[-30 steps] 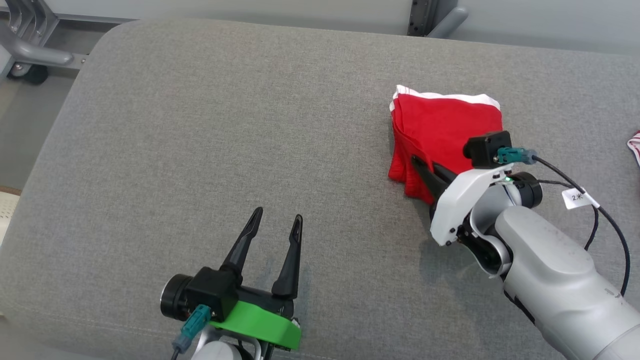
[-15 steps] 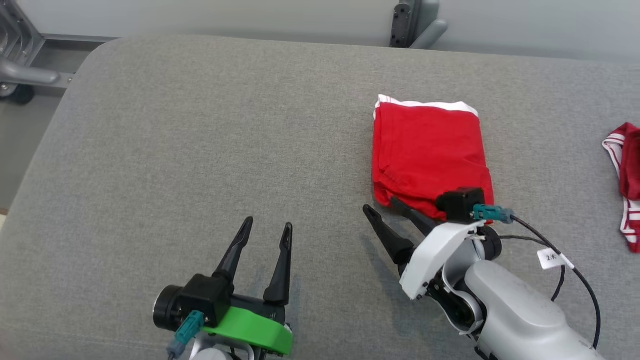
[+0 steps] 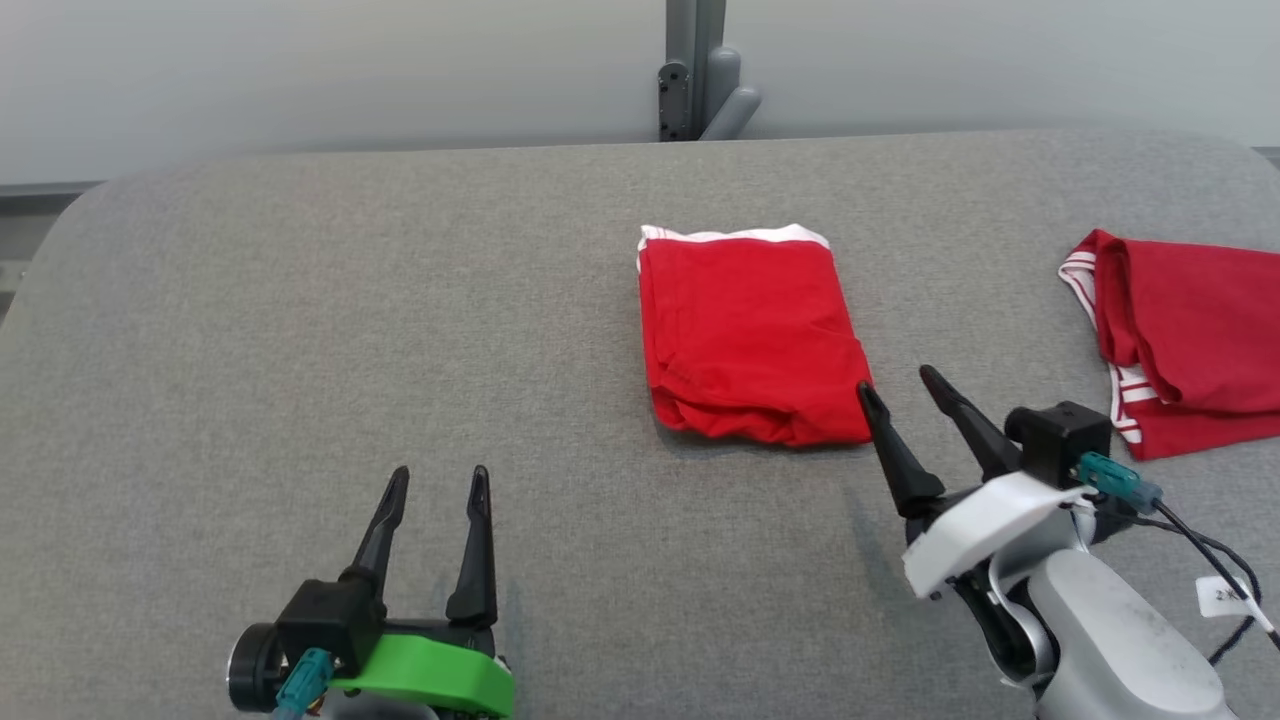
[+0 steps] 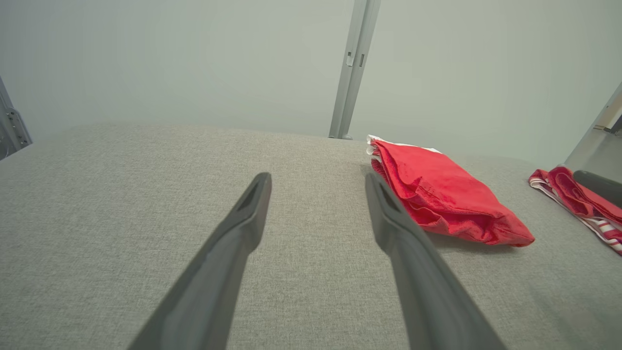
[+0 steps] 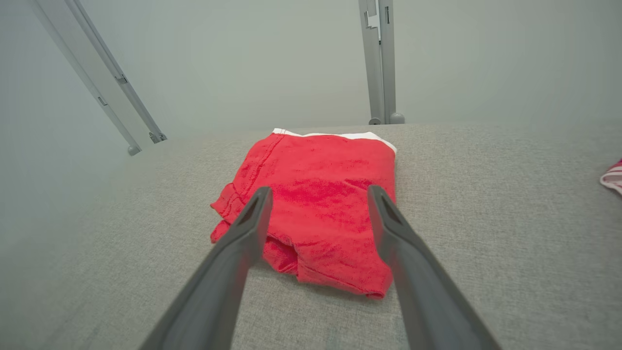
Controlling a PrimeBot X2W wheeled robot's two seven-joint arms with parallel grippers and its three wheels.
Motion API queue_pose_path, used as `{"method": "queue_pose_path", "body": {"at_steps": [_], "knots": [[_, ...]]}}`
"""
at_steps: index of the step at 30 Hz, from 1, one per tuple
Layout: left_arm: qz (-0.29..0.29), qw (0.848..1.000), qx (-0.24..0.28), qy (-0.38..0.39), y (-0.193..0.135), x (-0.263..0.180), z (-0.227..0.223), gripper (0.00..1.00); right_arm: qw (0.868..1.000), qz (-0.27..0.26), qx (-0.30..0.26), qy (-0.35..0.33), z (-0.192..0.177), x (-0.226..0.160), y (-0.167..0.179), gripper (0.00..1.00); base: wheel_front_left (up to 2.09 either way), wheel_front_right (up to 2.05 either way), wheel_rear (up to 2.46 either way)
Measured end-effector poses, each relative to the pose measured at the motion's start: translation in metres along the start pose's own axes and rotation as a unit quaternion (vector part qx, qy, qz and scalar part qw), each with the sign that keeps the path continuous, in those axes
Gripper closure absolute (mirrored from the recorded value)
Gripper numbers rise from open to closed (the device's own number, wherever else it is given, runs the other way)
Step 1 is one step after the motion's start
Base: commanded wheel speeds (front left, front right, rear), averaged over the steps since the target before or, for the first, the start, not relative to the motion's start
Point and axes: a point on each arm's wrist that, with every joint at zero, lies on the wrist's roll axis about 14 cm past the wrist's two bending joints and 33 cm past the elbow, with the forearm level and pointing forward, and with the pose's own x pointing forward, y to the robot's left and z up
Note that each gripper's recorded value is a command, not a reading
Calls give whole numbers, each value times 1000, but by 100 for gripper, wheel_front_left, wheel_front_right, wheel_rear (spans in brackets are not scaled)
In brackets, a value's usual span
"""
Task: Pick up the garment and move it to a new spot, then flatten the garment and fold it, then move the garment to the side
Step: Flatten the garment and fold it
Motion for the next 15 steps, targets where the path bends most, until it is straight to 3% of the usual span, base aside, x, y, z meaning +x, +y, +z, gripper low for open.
{"method": "queue_pose_path", "body": {"at_steps": [7, 15], "knots": [[2, 1000, 15, -7, 2, -6, 4, 0, 993, -88, -53, -51, 24, -51, -38, 0, 0, 0, 0], [-12, 999, 26, -18, -4, -18, 10, 0, 987, -118, -73, -86, 38, -90, -33, 0, 0, 0, 0]]}}
